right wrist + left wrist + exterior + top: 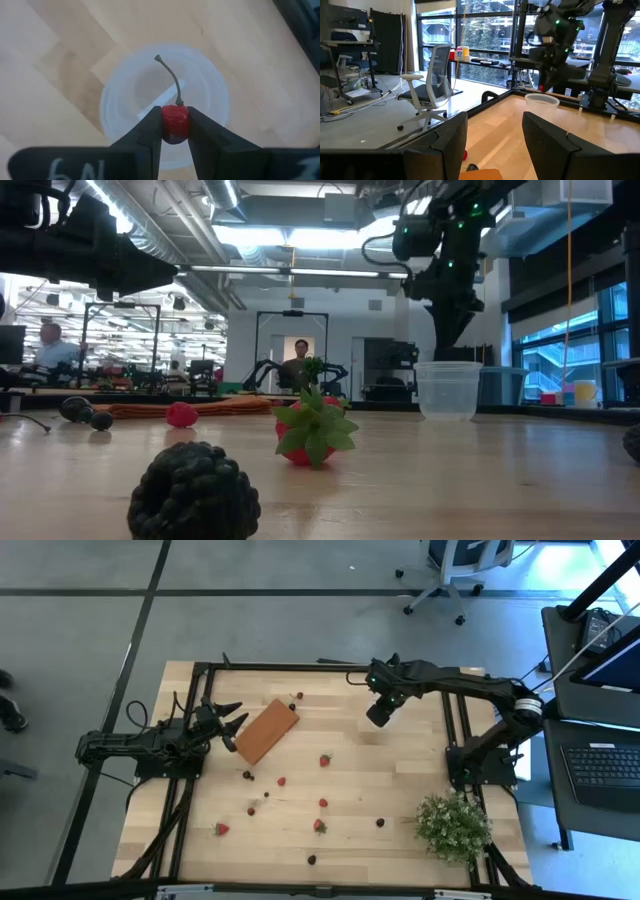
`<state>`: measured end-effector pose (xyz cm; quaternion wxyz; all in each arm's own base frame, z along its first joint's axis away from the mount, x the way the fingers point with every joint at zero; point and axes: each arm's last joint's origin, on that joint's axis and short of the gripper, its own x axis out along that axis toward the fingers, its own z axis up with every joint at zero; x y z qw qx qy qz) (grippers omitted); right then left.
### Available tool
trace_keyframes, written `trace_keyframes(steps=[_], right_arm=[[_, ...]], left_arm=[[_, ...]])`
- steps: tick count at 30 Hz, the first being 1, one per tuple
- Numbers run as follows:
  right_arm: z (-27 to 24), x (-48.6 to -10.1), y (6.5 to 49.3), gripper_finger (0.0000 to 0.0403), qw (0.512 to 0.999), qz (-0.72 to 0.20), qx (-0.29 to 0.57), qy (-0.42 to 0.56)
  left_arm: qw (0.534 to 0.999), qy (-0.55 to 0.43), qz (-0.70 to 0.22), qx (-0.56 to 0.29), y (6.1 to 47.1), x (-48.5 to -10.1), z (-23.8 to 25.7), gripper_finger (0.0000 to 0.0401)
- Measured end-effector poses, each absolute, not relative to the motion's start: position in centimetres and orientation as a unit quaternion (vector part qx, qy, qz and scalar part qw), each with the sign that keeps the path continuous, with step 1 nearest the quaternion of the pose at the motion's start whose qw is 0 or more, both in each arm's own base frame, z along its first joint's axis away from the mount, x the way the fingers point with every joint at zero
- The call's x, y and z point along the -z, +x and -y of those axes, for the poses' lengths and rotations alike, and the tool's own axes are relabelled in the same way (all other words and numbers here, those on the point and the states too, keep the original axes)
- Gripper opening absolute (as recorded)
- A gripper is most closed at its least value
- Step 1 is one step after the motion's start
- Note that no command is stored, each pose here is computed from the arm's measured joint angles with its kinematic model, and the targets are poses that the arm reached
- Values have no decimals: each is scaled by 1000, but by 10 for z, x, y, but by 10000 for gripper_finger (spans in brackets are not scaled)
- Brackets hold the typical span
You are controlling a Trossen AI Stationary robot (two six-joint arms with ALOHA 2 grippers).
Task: Pick and placing Produce into tupperware
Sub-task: Put the middle red cherry into the transparent container
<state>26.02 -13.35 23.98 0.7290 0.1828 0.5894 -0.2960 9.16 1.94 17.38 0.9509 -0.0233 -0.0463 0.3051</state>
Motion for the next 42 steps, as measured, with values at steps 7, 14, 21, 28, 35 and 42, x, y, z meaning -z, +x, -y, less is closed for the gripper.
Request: trace_keyframes(steps=[7,14,21,28,35,42], right_arm=[[141,-221,266,83,708,-617,291,182],[145,-201,273,83,688,-647,279,176],[146,-194,276,83,684,-651,279,176],[148,-194,277,83,687,-647,281,176],[147,-194,276,83,686,-648,280,176],[147,-194,276,86,685,-650,280,175]], left_arm=[[951,-23,46,-305,92,-174,-19,184],[951,-23,46,-305,92,-174,-19,184],[951,-23,46,-305,92,-174,-19,184],[951,-23,46,-305,92,-174,-19,184],[951,-23,46,-305,92,-174,-19,184],[951,-23,46,-305,92,-174,-19,184]])
